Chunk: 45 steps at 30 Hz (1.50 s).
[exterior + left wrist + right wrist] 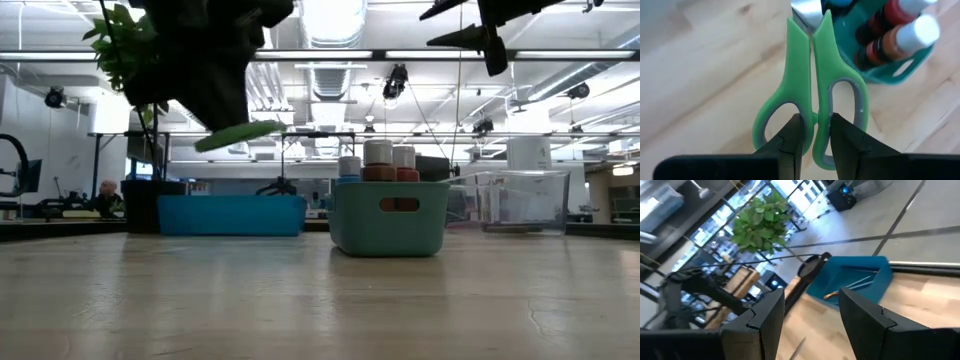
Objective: Pick & Place Paint Supplies
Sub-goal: Put the green scissors into the transparent bin
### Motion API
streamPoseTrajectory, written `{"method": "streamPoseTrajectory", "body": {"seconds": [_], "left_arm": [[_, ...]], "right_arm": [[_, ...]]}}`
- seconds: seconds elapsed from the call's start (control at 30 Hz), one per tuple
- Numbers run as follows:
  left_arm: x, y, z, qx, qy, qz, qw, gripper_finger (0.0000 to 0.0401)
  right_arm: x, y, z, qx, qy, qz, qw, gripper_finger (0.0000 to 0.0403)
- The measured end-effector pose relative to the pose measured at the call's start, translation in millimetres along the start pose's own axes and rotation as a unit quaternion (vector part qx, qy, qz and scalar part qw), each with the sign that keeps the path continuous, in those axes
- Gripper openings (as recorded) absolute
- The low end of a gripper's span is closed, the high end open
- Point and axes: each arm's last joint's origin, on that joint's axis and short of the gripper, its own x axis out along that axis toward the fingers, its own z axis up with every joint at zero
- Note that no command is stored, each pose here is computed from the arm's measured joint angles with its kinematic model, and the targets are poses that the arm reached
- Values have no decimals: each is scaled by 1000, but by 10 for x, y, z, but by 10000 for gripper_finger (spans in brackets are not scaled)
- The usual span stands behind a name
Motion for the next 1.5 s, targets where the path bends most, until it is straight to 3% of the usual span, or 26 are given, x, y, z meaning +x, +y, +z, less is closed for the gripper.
{"method": "streamPoseTrajectory", "body": {"seconds": [0.2, 0.6, 0.9, 1.07, 1.5], "left_arm": [[-39, 9, 77, 2, -37, -3, 999, 74], [-74, 6, 130, 3, -57, -12, 998, 73], [-112, 17, 163, 9, -62, -19, 998, 73], [-119, 13, 168, 20, -63, -22, 998, 73], [-174, 39, 178, 17, -63, -22, 998, 73]], "right_arm": [[121, 86, -110, 45, 17, 33, 998, 183], [581, 85, -662, 122, 99, 13, 987, 183], [810, 76, -889, 161, 124, 30, 979, 183], [1024, 231, -930, 146, 149, 39, 977, 183], [1505, 560, -996, 47, 225, -44, 972, 183]]}}
